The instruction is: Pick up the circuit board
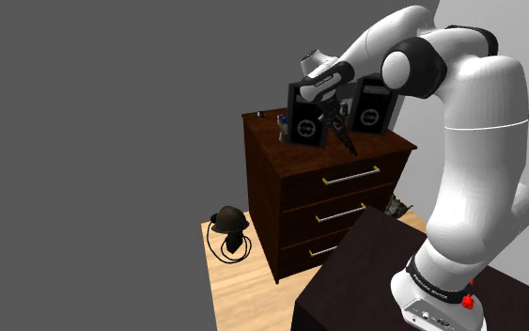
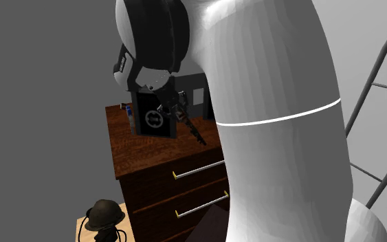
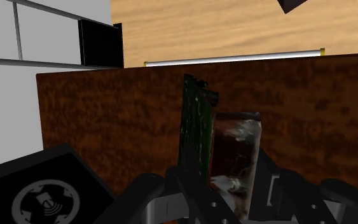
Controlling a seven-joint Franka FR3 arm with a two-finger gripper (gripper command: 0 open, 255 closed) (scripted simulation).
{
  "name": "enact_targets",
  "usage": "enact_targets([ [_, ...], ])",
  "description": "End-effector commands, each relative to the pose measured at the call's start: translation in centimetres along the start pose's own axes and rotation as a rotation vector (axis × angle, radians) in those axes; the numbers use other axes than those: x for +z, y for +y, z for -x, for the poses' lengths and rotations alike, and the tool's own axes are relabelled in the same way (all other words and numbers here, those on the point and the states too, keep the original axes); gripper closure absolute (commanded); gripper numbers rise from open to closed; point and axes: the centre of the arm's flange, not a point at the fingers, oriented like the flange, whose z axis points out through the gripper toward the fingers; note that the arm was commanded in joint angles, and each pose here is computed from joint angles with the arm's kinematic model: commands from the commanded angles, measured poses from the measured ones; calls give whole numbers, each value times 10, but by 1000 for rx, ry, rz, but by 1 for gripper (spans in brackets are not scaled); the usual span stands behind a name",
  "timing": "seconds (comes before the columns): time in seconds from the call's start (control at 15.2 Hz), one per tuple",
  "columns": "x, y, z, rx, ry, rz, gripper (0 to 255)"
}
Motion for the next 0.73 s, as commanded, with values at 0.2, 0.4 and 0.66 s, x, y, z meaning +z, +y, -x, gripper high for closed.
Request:
enact_targets([
  [0.2, -21, 11, 2, -2, -3, 1, 255],
  [0.4, -34, 19, 4, -2, -3, 1, 255],
  [0.66, -53, 29, 6, -2, -3, 1, 255],
])
